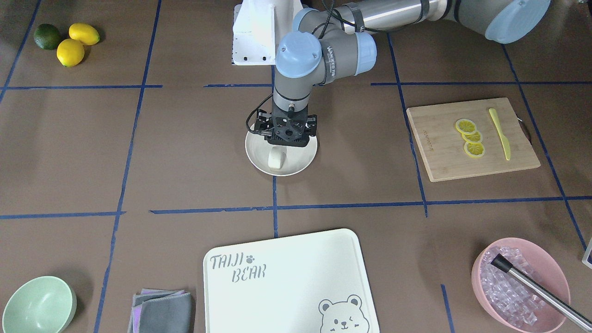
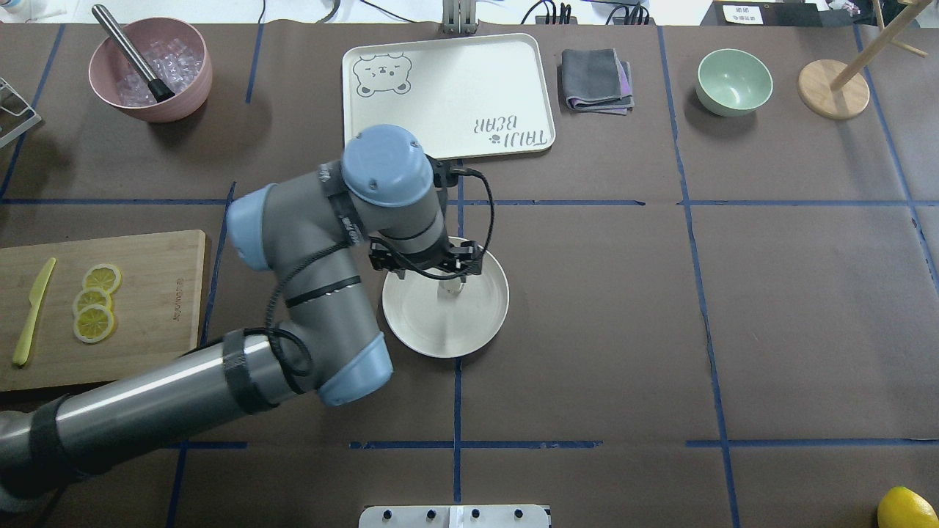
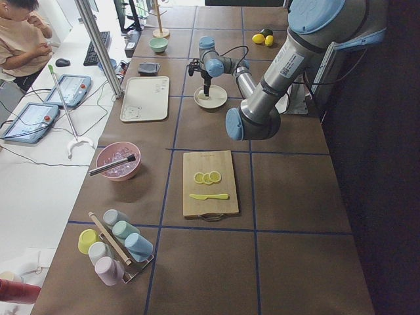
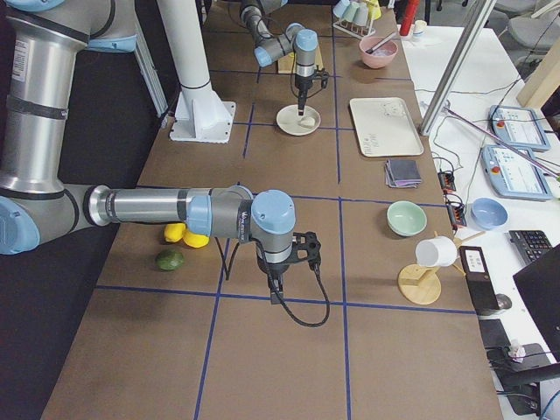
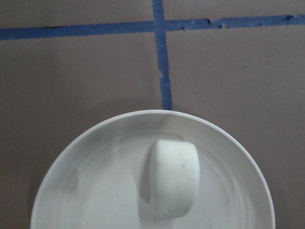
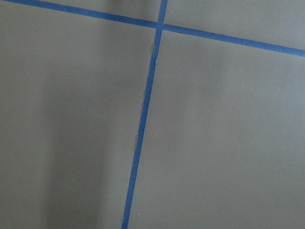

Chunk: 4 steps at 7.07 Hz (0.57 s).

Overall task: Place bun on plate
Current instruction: 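Carry the bun with the left gripper and lower it onto the plate, then open the left gripper and withdraw the left arm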

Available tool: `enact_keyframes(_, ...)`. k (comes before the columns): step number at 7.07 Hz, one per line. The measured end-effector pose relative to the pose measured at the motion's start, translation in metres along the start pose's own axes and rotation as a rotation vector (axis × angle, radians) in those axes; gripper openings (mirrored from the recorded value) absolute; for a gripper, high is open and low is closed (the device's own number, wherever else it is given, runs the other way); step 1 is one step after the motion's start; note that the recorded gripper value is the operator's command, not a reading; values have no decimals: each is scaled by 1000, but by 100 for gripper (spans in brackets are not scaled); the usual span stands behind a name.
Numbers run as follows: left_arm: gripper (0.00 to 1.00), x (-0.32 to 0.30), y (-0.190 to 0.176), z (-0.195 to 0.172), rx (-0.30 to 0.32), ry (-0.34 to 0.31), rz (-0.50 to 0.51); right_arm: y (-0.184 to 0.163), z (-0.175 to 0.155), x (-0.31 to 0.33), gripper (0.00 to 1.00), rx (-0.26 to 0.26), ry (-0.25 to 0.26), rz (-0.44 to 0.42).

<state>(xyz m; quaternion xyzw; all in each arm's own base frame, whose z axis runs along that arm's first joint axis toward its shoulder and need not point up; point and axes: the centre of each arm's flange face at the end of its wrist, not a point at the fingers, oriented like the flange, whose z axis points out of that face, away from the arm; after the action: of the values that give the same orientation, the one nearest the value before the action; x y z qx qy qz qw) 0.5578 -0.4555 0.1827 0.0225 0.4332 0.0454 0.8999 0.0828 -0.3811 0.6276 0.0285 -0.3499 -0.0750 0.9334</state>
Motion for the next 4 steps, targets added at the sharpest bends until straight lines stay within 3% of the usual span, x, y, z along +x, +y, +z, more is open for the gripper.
enact_keyframes(4,100,-266,-27,-104,-51,-93,233,2,5,3,100,-11,-3,11)
